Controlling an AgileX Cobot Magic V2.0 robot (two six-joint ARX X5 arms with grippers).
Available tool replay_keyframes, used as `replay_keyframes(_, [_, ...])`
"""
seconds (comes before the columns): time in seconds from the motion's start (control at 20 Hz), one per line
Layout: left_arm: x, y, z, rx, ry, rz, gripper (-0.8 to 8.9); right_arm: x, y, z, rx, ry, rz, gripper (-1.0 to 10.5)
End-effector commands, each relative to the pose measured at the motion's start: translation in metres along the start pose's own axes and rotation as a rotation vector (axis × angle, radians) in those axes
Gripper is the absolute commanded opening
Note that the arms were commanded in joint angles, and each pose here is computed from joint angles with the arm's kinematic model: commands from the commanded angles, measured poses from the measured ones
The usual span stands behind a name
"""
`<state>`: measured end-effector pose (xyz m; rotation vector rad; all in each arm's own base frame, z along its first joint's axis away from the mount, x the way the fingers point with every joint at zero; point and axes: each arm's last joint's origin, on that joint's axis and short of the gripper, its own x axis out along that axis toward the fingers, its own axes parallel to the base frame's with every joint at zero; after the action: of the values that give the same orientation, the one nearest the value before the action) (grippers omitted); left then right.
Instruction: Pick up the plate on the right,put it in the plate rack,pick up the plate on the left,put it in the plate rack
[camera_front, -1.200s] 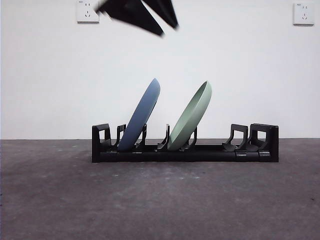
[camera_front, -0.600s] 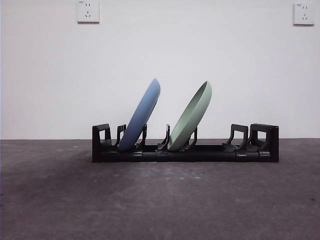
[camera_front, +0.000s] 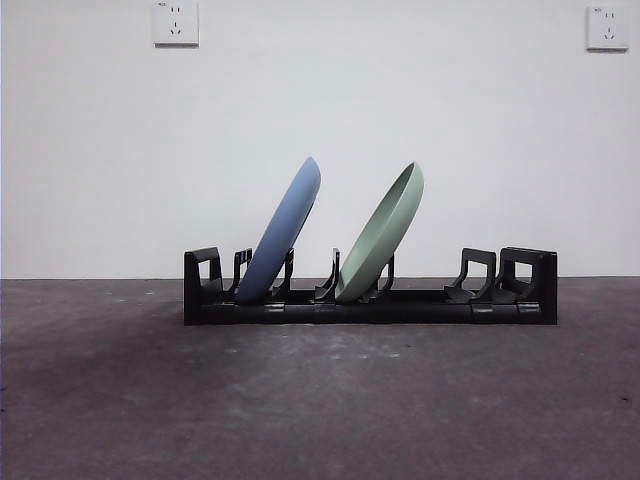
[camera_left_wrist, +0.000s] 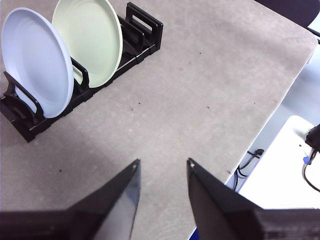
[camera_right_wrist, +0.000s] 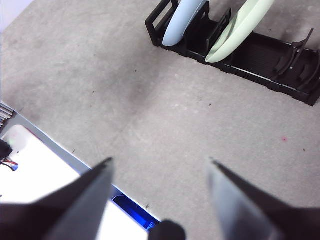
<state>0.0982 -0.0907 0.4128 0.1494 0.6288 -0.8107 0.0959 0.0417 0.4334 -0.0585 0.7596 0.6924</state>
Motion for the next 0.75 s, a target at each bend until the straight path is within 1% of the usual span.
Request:
replay_keyframes(0.05, [0.0006, -0.0004, -0.0002, 0.011, 0.002, -0.005, 0.38, 0.0014, -0.0002, -0.0016, -0.003, 0.024, 0.007, 0.1])
replay_keyframes(0.1, [0.0005, -0.0004, -0.0001, 0.029, 0.001, -0.006, -0.09, 0.0015, -0.0002, -0.0016, -0.007, 0.025, 0.007, -0.1])
replay_keyframes(0.3, [0.0005, -0.0004, -0.0001, 0.037, 0.001, -0.005, -0.08, 0.0015, -0.0003, -0.0016, -0.008, 0.025, 0.005, -0.1])
replay_keyframes(0.4, [0.0005, -0.0003, -0.0001, 0.037, 0.001, -0.004, -0.04, 0.0016, -0.0004, -0.0015, 0.033, 0.025, 0.005, 0.0])
replay_keyframes(0.55, [0.0007, -0.0002, -0.0002, 0.036, 0.002, -0.001, -0.04, 0.0032, -0.0012, -0.0006, 0.03, 0.031, 0.003, 0.0])
replay_keyframes(0.75, [0.0029, 0.0, 0.0005, 0.035, 0.009, -0.001, -0.04, 0.0114, -0.0069, 0.0038, 0.039, 0.065, -0.061, 0.0])
